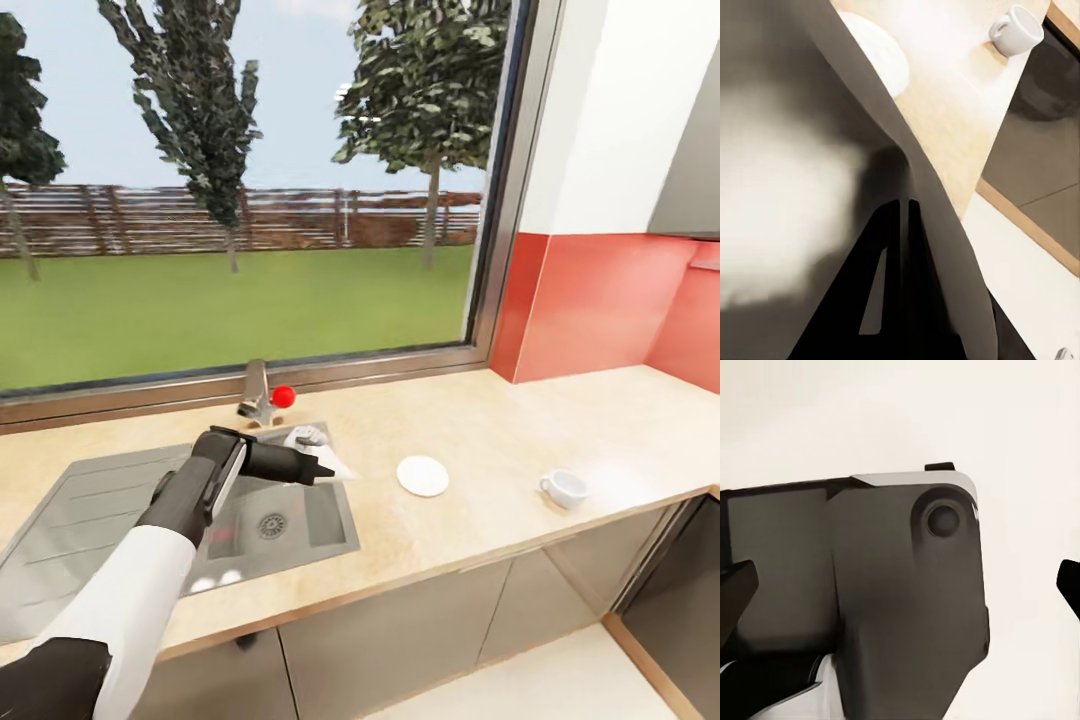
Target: Set up a coffee station on the kitchen countertop: keep the coffee maker on the countertop, move the bottle of coffee from the kitchen shelf to the counter next to the coffee maker, place a paper coffee filter on top of the coffee maker, put the saucer next to the coffee maker with the coffee cup on the saucer, and place the electric kettle next to the coffee maker.
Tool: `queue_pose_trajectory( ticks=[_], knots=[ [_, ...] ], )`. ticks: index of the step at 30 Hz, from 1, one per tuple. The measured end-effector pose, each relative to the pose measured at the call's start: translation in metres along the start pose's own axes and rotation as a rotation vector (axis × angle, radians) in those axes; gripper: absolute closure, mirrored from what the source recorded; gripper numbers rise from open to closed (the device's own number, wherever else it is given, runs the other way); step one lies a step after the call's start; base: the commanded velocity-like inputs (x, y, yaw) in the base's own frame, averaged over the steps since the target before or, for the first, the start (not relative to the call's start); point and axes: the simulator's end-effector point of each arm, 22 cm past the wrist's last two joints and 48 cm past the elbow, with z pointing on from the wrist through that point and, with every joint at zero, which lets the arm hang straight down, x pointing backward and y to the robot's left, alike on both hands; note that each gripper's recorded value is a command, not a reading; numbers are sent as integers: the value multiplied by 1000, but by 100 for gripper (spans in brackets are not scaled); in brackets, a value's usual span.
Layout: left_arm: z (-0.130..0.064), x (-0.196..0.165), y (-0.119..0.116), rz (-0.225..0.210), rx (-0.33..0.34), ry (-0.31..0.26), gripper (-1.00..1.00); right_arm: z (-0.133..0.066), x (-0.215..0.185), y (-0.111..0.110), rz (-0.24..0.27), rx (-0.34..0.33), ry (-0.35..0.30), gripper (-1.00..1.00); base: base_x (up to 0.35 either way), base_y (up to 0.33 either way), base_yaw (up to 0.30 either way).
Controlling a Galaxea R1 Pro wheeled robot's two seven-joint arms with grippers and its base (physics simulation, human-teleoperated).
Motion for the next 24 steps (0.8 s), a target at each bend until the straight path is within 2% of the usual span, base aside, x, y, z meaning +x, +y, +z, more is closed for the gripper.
queue_pose_trajectory(
  ticks=[14,24],
  knots=[
    [4,4,4,-8,2,7,100,0,5,0,0,1,13,-100,-22,-1,259],
    [3,4,6,-10,-1,7,100,0,6,0,-2,-1,15,-100,-258,0,281]
  ],
)
